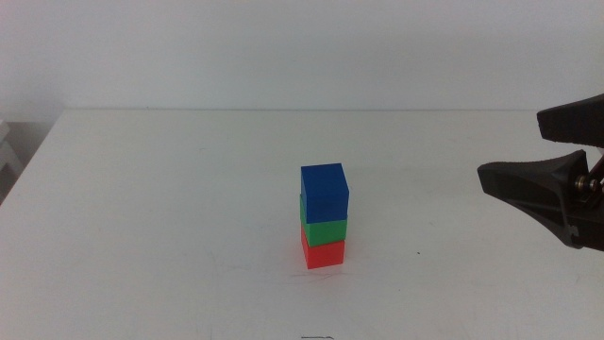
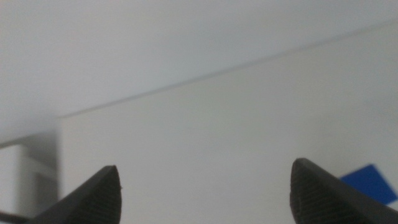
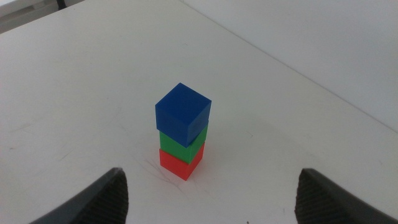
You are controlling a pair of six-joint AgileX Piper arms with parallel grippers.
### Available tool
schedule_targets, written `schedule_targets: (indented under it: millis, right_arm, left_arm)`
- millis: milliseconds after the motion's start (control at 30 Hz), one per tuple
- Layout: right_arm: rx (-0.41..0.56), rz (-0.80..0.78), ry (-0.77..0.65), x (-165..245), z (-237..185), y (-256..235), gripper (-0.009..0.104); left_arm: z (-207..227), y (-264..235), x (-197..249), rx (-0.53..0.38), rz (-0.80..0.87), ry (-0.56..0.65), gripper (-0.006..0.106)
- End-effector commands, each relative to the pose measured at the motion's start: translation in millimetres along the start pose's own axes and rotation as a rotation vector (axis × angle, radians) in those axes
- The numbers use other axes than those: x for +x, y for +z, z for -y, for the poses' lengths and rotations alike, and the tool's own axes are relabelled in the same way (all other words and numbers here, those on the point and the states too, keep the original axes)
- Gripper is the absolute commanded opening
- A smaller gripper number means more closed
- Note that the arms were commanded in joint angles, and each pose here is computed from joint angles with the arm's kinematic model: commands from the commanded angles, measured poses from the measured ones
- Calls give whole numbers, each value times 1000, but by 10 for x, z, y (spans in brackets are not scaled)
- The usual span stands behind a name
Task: Stack red cubes first, then green, then blue cubes in a specific spot.
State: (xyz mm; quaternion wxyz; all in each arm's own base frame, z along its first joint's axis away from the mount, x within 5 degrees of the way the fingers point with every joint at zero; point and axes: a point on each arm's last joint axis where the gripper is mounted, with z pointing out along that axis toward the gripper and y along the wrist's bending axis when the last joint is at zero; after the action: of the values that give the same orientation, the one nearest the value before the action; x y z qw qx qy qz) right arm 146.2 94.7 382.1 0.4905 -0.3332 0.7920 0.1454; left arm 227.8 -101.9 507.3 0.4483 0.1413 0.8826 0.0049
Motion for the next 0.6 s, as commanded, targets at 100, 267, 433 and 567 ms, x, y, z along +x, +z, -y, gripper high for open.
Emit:
schedule_targets:
  millis: [100,267,433,567]
  right_arm:
    - [34,93,-5,-129,31,-79,92]
    - [34,93,-5,-129,31,-79,92]
    - [34,93,-5,-129,31,-79,92]
    - [34,93,-5,-129,31,-79,92]
  left_arm:
    - [-562,-684,176,-92,86,-47,92]
    - [-787,-1018,319,-186,133,-75,92]
    - [-780,-1155,367,-187,163,-73,92]
    - [-745,-1170,367,-148,175,-89,92]
